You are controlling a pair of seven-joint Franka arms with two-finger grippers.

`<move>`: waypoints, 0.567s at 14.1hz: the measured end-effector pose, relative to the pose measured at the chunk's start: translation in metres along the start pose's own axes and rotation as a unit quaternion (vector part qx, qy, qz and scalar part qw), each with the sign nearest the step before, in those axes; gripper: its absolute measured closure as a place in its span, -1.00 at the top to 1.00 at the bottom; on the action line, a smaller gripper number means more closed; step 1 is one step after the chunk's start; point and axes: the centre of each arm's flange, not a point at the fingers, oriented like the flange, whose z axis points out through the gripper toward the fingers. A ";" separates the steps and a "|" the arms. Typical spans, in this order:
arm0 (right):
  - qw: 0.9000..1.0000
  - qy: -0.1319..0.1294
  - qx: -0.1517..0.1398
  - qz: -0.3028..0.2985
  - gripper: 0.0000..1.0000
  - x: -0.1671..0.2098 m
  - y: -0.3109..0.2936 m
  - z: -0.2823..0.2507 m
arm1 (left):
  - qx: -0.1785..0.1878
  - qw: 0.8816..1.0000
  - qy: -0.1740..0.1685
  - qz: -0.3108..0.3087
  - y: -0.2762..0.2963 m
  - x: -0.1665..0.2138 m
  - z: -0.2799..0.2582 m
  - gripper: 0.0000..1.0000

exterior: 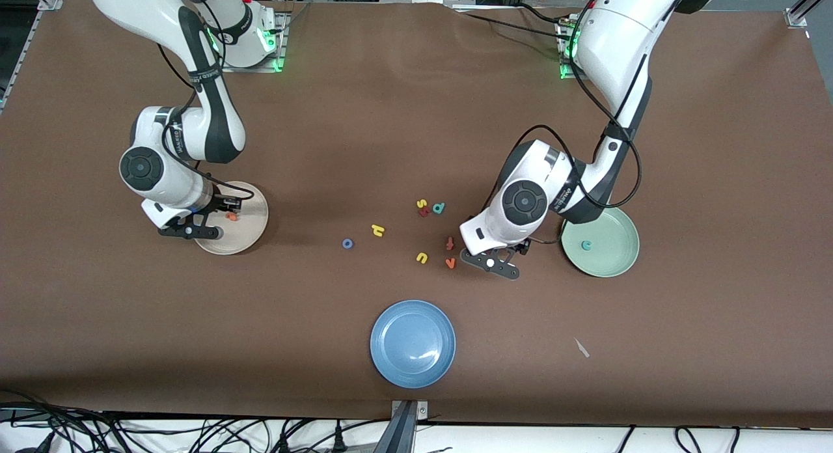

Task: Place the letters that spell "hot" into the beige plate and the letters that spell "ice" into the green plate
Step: 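Release the t on the beige plate while the left gripper reaches maroon l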

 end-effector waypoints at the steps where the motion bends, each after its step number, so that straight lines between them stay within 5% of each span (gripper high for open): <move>1: 1.000 0.005 0.012 0.003 0.34 0.003 -0.008 -0.007 | 0.002 1.000 -0.001 -0.001 -0.001 0.000 0.002 1.00; 4: 0.998 0.010 0.053 0.038 0.94 0.008 -0.017 -0.016 | 0.003 1.000 0.007 -0.007 -0.009 0.004 0.010 0.92; 8: 0.994 0.009 0.068 0.091 1.00 0.013 -0.063 -0.017 | 0.000 1.000 0.014 -0.009 -0.011 0.009 0.044 0.39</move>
